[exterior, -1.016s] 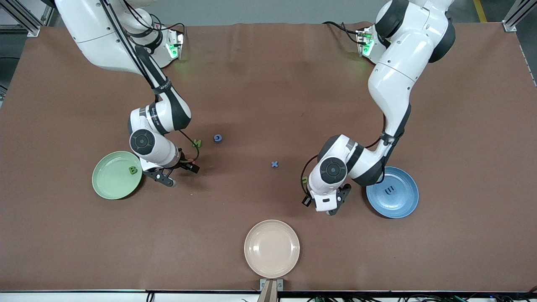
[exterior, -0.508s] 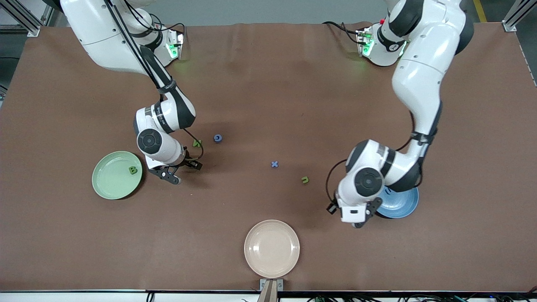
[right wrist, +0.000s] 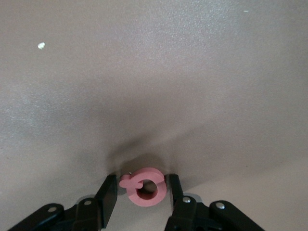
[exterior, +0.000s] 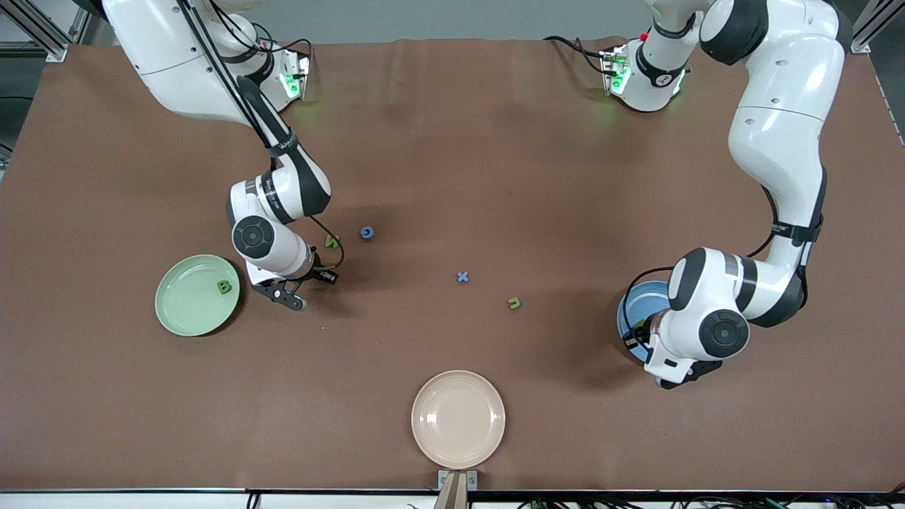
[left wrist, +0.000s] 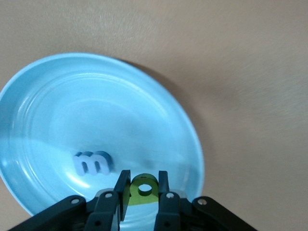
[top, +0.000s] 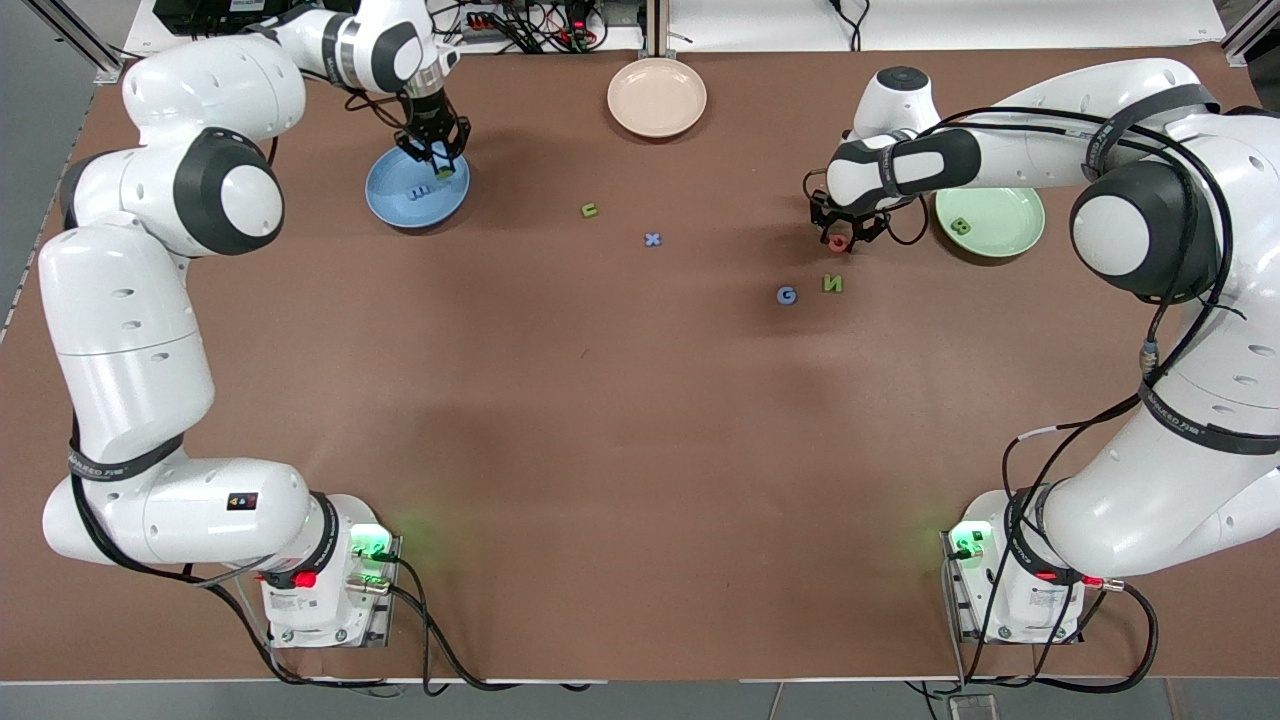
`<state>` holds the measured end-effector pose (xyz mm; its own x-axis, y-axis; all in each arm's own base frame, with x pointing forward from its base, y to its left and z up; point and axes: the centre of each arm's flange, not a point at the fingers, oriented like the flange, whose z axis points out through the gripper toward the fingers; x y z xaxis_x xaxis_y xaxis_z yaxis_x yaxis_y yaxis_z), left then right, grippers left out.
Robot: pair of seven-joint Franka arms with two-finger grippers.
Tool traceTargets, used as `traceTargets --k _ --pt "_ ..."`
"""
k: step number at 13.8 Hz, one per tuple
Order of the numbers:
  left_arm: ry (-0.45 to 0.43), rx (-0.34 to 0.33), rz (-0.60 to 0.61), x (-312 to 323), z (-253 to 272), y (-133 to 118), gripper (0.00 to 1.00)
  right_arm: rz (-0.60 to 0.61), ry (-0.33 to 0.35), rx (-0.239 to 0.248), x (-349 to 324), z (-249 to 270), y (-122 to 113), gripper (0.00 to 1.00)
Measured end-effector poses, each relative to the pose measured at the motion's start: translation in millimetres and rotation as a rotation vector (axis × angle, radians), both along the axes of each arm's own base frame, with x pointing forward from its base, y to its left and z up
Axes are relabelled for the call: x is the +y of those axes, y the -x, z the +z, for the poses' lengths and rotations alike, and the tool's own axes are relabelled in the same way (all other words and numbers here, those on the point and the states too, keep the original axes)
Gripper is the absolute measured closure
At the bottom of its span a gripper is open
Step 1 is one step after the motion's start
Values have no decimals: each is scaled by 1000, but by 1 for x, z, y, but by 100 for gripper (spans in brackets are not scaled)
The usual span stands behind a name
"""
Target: Sort upper and lower case letters into plates
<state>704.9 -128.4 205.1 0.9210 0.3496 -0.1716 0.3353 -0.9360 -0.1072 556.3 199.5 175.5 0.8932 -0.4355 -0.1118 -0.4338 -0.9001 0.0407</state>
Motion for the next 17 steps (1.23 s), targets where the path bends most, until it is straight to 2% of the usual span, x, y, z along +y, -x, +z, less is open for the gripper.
traceTargets --k 1,3,7,8,10,12,14,17 --pt "1 9 -14 0 -4 2 66 1 -1 -1 1 0 0 52" --pt "6 11 -26 -6 -4 4 46 1 -2 -3 1 1 0 57" --pt "27 -7 -35 -51 15 11 4 1 -2 -3 1 1 0 58" --pt "29 -9 -24 -71 26 16 0 2 -2 -3 2 1 0 58" --pt "39 -11 6 -117 42 31 0 7 0 0 4 2 1 58" --pt "34 -10 32 -155 43 47 0 21 12 36 11 9 1 58" --pt "32 -22 60 -182 36 59 0 29 33 86 11 42 -10 58" --pt "86 -92 125 -215 13 70 0 107 19 96 -37 103 -33 58"
